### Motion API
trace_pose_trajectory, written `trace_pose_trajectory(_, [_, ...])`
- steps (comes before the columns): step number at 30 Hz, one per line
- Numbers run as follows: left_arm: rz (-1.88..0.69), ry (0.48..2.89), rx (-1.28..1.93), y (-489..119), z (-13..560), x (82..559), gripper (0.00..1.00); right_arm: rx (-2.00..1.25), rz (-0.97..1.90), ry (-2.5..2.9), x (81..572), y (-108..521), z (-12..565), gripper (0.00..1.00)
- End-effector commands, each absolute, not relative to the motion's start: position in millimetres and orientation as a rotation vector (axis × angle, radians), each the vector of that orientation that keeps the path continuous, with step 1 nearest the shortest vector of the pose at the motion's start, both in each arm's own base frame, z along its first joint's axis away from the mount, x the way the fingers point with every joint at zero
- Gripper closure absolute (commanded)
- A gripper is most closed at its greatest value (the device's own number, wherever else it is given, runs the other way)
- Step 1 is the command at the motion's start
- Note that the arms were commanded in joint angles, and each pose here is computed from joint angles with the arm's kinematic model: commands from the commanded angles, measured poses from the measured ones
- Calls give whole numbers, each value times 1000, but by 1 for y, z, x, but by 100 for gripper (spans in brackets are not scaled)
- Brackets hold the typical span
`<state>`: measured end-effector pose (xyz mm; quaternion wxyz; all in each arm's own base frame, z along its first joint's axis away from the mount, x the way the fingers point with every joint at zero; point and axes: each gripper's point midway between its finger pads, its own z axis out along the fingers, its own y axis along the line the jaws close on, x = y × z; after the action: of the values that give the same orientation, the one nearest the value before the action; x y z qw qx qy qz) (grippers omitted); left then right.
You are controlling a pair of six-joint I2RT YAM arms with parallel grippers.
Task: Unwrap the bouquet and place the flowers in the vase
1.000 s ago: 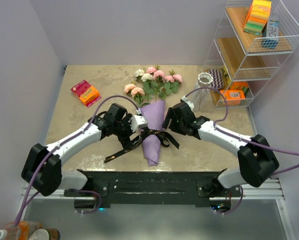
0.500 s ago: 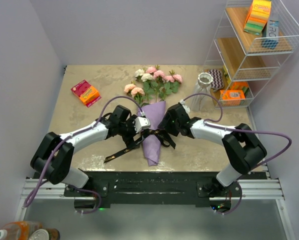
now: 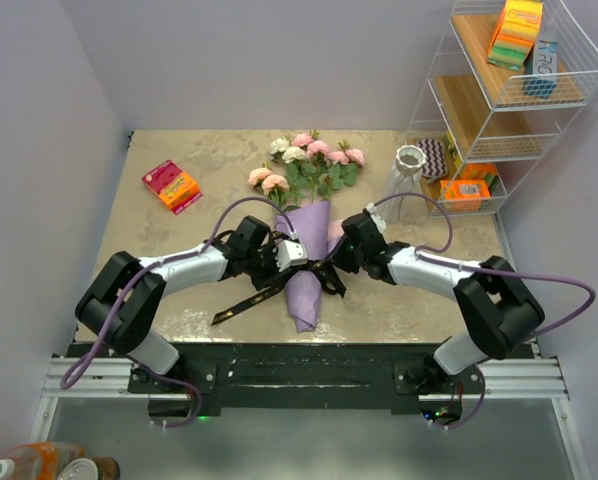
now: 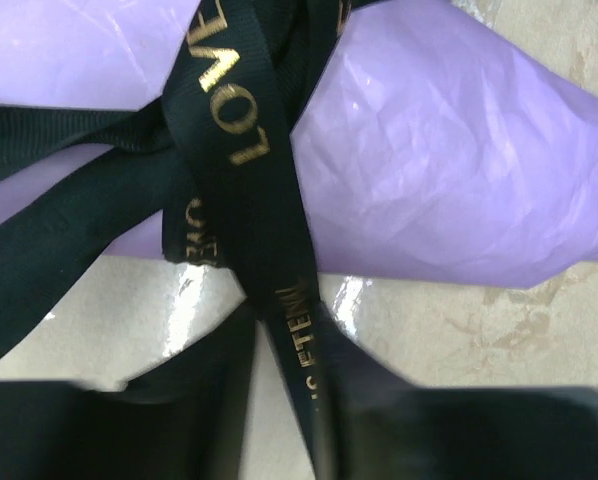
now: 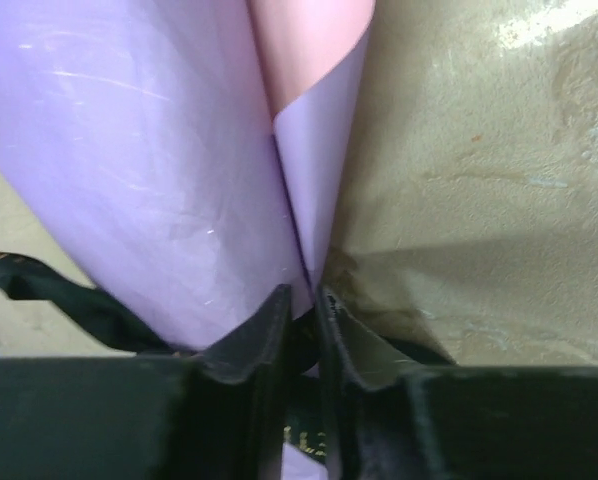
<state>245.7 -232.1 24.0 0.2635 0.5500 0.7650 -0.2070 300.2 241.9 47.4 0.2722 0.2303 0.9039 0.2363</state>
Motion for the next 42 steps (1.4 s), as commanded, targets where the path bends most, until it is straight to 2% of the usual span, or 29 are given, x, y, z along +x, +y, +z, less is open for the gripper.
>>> trace_pose_trajectory(1, [-528,2023,1483,-237,26,253,90,640,704,2324,309,242,77,85])
trace_pose_trajectory(4, [-518,2025,1479,-235,27,252,100,624,716,2287,309,239,90,93])
trace_pose_trajectory(7, [-504,2025,1469,-233,31,253,100,590,726,2258,308,236,101,99])
trace_pose_trajectory(9, [-496,2017,1465,-232,37,252,100,535,706,2252,305,232,103,96])
trace_pose_trajectory(11, [-494,2008,1460,-230,43,251,100,483,658,2224,304,222,107,82])
trace_pose_trajectory(12, [-496,2005,1457,-230,45,251,100,452,625,2228,302,217,104,64])
trace_pose_trajectory(14, [-511,2009,1463,-230,49,246,100,439,560,2232,297,204,99,46])
trace_pose_trajectory(15, [-522,2004,1467,-231,53,245,100,425,537,2240,295,201,96,34])
trace_pose_trajectory(17, [-573,2025,1486,-231,54,235,98,408,511,2250,290,195,88,27])
trace_pose_trajectory(18, [-592,2024,1493,-232,57,232,91,397,503,2251,289,194,86,25])
trace_pose_trajectory(22, [-656,2041,1513,-232,56,219,62,371,469,2276,284,189,68,25])
trace_pose_trajectory(28, [-674,2024,1526,-232,56,214,44,322,436,2293,283,187,49,29])
trace_pose_trajectory(31, [-668,2009,1502,-234,54,219,39,295,416,2290,286,186,44,31])
trace_pose_trajectory(42, [-593,2052,1463,-235,26,236,37,174,448,2255,303,206,45,34])
